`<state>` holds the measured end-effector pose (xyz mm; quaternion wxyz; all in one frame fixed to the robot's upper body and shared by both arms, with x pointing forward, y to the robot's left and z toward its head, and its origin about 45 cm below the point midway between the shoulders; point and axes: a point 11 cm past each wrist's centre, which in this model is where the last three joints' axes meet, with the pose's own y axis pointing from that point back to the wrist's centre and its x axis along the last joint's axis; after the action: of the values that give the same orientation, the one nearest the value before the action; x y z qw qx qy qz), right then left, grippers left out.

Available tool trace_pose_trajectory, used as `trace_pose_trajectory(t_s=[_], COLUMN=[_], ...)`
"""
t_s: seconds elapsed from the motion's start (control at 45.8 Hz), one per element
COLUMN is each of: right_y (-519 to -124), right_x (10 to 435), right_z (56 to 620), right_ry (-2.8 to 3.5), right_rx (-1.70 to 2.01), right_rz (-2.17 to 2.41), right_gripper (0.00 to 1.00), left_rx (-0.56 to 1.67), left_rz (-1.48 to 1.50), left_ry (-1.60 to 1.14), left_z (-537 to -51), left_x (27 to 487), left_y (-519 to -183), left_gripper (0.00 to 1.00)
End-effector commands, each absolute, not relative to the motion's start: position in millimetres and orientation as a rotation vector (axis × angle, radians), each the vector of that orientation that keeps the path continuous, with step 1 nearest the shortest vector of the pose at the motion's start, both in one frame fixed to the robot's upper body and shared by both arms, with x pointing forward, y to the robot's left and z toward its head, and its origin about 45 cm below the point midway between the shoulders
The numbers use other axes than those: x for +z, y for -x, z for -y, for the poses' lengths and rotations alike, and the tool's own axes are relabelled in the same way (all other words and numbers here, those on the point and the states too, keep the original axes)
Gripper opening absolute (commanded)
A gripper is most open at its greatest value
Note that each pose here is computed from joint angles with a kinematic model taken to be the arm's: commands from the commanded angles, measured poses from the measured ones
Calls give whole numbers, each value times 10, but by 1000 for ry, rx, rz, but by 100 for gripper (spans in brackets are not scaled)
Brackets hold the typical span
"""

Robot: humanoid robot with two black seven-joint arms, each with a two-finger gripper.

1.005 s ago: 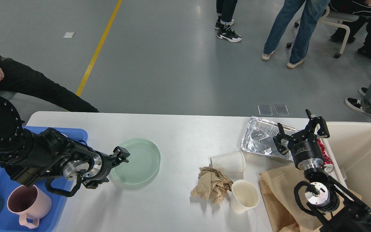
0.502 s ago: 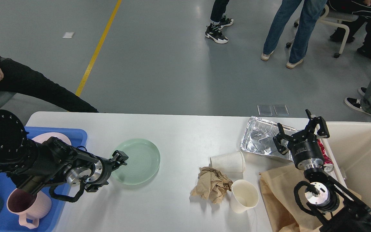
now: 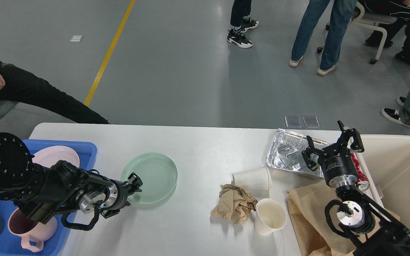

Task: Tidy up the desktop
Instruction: 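Reach the left gripper to the pale green plate and grip its rim, then lift the green plate and lower it onto the pink plate in the tray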

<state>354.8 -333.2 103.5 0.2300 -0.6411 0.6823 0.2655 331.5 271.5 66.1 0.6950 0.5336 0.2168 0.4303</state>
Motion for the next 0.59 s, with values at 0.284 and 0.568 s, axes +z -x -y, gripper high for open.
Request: trace_pose_trajectory(t_s=[0.284,0.568], right_y=[-3548,-3548], right_x=[1034,1036], right_z=[3328,3335], right_ry=[1764,1764], right_rx=[731,730], right_rz=[-1877,-1878], right_gripper=[100,100], left_rx=[954,924], left_rz=[-505,-529], left_ry=[-1209,-1197], left_z=[-2773,-2749], left_x=[649,644], left_y=[-3248,-3223], left_gripper=[1,0])
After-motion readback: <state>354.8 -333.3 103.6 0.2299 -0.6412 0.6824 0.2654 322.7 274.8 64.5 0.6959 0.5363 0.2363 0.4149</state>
